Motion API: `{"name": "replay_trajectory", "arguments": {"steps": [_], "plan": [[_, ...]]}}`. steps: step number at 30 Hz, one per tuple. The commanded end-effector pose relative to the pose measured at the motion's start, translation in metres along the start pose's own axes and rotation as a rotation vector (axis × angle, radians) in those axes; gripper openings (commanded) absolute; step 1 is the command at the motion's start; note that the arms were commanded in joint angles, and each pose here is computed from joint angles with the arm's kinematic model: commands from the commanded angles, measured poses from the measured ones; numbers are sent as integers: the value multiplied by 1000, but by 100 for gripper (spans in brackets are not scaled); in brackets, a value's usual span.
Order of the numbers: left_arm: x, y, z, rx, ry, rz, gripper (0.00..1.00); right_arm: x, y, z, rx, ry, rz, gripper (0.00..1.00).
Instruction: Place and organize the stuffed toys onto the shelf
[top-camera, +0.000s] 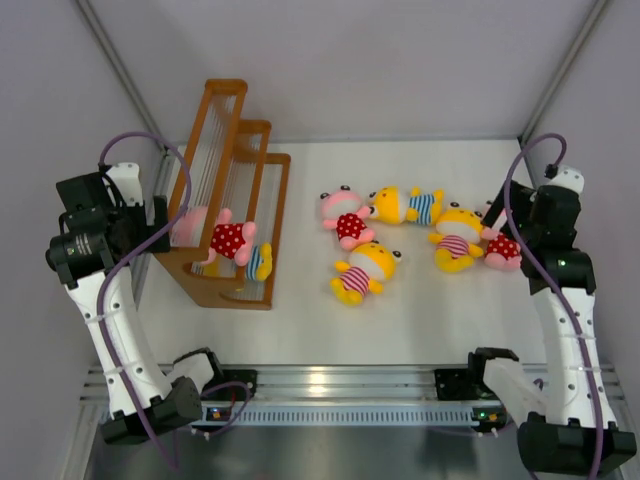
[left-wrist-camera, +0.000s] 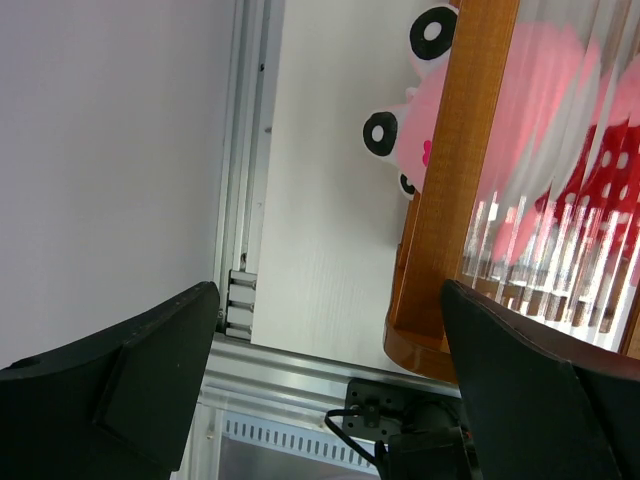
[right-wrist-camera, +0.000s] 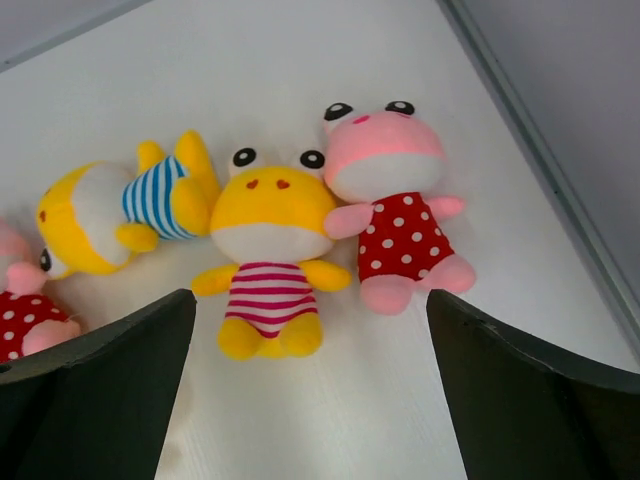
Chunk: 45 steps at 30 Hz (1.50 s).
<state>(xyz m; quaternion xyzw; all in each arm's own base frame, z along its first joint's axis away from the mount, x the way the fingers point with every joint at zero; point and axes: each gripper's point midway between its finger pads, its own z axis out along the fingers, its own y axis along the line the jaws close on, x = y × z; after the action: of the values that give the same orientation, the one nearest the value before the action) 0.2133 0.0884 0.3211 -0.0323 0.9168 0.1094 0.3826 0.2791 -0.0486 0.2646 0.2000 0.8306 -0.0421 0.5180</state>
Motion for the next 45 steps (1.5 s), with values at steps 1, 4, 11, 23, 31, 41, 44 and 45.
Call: {"name": "replay_trajectory", "arguments": {"steps": [1,4,11,23,31,41,44,45], "plan": [[-2,1,-4,-12,-14,-7,98,-35,26,-24,-143,-103,59,99],[-4,1,-5,-8,-23,-7,98,-39,43,-33,-249,-127,80,99],[-8,-3,-9,15,-44,3,98,-31,124,-61,-751,-67,119,99],[-9,-14,-7,74,-54,5,98,82,185,-21,-683,296,211,92],[-8,-15,-4,84,-45,11,98,144,171,9,-549,361,169,95],[-7,-11,-3,60,-32,22,98,80,145,111,-402,319,128,89],[-7,-9,-2,50,-23,20,98,82,142,144,-355,353,92,89],[-6,-9,-1,53,-20,18,98,86,143,151,-347,371,83,89]]}}
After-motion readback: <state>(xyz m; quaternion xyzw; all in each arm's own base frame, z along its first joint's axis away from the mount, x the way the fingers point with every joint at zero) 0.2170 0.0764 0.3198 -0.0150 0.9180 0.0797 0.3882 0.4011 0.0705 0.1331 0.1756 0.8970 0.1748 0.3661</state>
